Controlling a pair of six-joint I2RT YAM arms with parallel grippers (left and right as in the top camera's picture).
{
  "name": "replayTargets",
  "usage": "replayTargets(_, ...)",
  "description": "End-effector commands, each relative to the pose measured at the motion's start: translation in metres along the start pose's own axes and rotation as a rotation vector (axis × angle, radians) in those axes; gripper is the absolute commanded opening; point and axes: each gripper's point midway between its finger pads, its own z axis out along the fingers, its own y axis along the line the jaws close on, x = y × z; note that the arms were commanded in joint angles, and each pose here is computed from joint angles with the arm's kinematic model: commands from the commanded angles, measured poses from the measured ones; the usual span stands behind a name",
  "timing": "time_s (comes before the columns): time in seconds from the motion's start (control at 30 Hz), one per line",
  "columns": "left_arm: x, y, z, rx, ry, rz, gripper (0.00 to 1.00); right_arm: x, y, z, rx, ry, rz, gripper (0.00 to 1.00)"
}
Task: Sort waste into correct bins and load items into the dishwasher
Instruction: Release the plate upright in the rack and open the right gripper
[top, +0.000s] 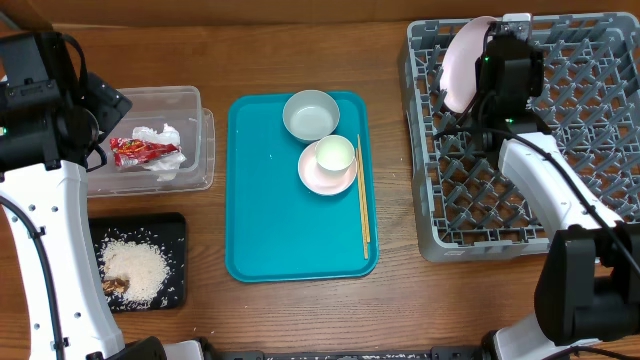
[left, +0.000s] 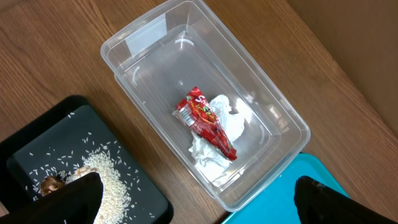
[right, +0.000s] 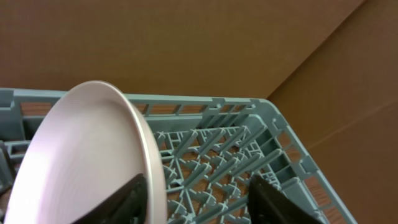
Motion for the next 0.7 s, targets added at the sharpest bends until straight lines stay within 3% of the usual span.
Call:
replayTargets(0.0,-0.002,-0.002,-0.001,0.009,-0.003,0.008,1.0,-0.024,-0.009,-0.015,0.056,-0.046,0.088,0.58)
replayTargets(0.17,-0.002,-0.002,-0.001,0.009,-0.003,0.008,1.0,-0.031,-0.007,-0.037,-0.009,-0.04,0.317,0.72)
replayTargets(0.3,-0.002,-0.002,-0.001,0.009,-0.004,0.008,1.0,-0.036,0.022,-0.064,-0.286,0.017,0.452,0.77)
replayTargets(0.53,-0.002,-0.002,-0.001,0.009,-0.003,0.008,1.0,-0.06,0.041,-0.133,-0.649,0.06,0.558,0.78)
replayTargets(0.67,-0.002,-0.002,-0.001,0.009,-0.004,0.008,1.0,-0.068,0.042,-0.178,-0.823,0.095,0.616,0.71)
